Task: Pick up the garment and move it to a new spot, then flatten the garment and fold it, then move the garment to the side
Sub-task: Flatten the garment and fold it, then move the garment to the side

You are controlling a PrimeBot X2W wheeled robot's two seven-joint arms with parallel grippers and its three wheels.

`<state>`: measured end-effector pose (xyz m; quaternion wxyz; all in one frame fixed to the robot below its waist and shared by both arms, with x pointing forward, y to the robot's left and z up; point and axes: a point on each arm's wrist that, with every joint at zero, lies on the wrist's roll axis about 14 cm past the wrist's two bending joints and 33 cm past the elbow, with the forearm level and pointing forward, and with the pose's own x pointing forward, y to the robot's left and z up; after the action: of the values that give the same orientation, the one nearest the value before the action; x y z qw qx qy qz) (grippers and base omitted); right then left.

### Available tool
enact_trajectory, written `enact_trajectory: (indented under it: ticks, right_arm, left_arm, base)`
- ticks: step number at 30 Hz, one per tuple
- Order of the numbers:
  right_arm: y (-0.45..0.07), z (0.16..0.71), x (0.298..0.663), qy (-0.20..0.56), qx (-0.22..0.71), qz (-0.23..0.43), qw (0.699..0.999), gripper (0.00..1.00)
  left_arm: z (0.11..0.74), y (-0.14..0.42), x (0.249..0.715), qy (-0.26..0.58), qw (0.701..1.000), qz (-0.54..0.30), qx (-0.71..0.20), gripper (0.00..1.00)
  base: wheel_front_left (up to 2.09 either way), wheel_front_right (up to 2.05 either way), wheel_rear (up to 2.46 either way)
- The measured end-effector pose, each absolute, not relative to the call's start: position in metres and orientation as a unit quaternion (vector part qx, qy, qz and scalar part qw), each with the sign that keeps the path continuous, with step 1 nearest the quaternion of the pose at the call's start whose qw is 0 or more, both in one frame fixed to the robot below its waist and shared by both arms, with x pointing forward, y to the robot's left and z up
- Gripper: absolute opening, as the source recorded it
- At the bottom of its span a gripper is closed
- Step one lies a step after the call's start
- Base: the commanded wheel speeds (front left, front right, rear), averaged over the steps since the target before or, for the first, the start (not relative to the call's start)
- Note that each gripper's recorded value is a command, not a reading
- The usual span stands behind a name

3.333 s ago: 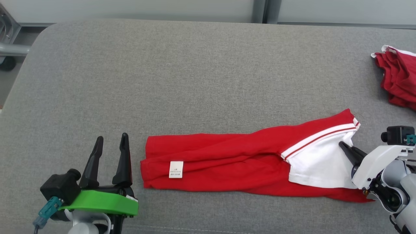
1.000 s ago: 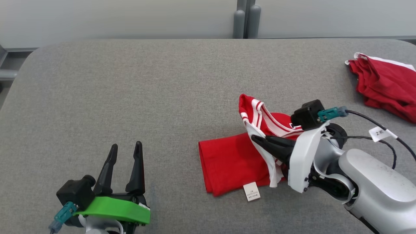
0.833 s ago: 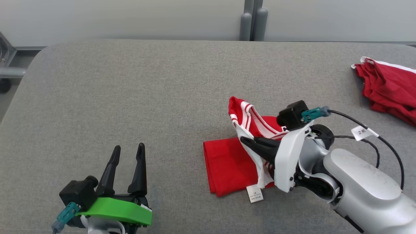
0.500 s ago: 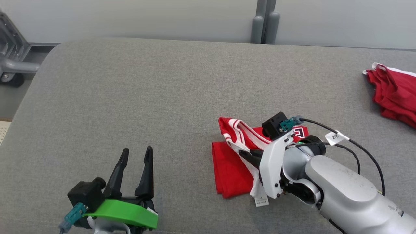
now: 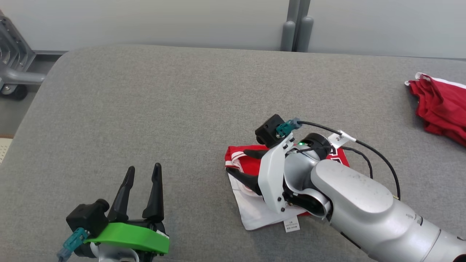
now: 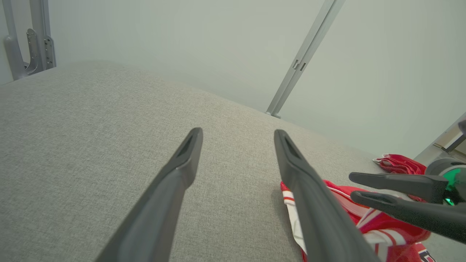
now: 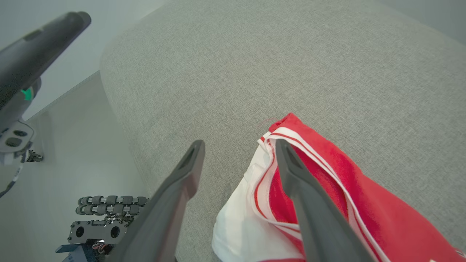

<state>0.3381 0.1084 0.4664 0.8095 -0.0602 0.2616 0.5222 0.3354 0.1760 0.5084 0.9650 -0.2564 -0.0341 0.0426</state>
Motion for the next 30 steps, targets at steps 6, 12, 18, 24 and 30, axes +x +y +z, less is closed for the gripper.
enact_trajectory:
  ticks: [6, 12, 18, 24, 30]
  right_arm:
    - [0.098, 0.519, 0.373, 0.183, -0.027, 0.499, 0.847, 1.0]
    - [0.016, 0.536, 0.434, 0.157, -0.01, 0.384, 0.91, 1.0]
    - [-0.049, 0.494, 0.444, 0.212, 0.008, 0.306, 0.928, 1.0]
    - [-0.081, 0.437, 0.426, 0.296, 0.045, 0.265, 0.917, 1.0]
    - [-0.087, 0.4, 0.412, 0.354, 0.08, 0.257, 0.896, 1.0]
  left_arm:
    - [0.514, 0.169, 0.341, -0.04, 0.965, 0.029, -0.258, 1.0]
    - [0.516, 0.158, 0.347, -0.038, 0.964, 0.011, -0.261, 1.0]
    - [0.514, 0.151, 0.353, -0.033, 0.965, 0.003, -0.262, 1.0]
    - [0.504, 0.144, 0.359, -0.015, 0.965, -0.004, -0.261, 1.0]
    - [0.495, 0.141, 0.365, -0.002, 0.965, -0.004, -0.26, 1.0]
  base:
    - [0.0, 0.0, 0.0]
    - [0.0, 0.0, 0.0]
    - [0.0, 0.0, 0.0]
    - [0.0, 0.0, 0.0]
    - [0.0, 0.0, 0.0]
